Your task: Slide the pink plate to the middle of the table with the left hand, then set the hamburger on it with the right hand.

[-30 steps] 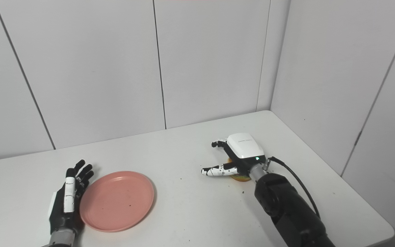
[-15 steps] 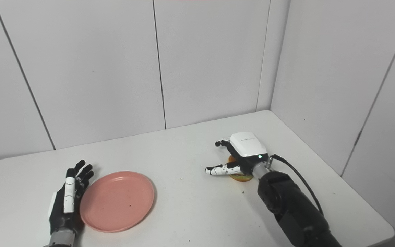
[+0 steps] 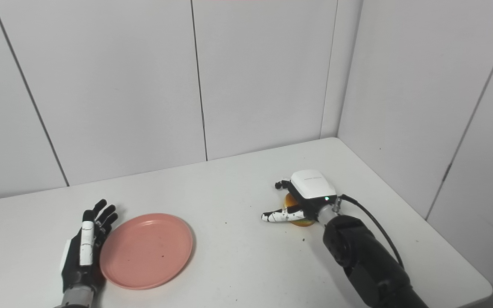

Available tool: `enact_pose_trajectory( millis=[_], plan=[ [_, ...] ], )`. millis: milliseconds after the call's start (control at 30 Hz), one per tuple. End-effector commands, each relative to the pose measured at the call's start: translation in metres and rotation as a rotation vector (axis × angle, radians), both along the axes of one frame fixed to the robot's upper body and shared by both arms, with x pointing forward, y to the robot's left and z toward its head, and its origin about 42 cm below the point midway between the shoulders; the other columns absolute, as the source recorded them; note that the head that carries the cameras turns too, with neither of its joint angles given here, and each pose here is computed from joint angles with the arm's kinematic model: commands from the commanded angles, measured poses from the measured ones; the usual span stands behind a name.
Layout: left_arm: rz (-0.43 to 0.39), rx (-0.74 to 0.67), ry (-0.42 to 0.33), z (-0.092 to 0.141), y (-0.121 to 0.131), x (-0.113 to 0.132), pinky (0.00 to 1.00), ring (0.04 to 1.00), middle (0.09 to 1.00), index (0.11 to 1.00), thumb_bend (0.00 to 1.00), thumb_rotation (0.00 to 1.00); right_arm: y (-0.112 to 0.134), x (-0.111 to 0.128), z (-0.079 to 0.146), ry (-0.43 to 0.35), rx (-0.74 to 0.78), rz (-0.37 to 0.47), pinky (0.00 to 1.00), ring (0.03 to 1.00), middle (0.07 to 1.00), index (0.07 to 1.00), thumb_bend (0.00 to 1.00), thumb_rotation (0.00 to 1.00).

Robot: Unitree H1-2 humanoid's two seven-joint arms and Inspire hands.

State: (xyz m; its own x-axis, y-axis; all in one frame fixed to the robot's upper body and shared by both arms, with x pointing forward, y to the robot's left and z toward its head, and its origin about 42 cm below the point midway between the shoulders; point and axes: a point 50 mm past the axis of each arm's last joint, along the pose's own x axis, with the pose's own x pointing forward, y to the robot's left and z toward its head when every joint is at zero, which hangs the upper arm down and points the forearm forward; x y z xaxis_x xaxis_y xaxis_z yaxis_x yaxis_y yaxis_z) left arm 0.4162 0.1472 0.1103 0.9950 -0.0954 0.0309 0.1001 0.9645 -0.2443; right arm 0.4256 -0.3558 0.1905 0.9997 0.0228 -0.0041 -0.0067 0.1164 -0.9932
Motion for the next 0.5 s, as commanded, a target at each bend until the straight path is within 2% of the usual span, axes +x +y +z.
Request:
enact_pose_trajectory(
  millis=[0,367,467],
  plan=[
    [-0.003,-0.005,0.061,-0.013,-0.001,-0.008,1.0,0.894,0.867,0.854,0.86,0.88,-0.01,0.011,0.027,-0.071,-0.021,-0.024,0.72,0.755,0.759,0.734,0.88,0.85],
    [-0.009,-0.005,0.063,-0.012,0.0,-0.01,1.0,0.902,0.882,0.856,0.86,0.88,-0.011,0.013,0.016,-0.028,-0.025,-0.032,0.71,0.746,0.758,0.726,0.87,0.82],
    [-0.008,-0.012,0.067,-0.012,-0.001,-0.011,1.0,0.9,0.88,0.854,0.87,0.87,-0.012,0.012,0.012,-0.012,-0.005,-0.04,0.65,0.738,0.765,0.725,0.86,0.78]
  ],
)
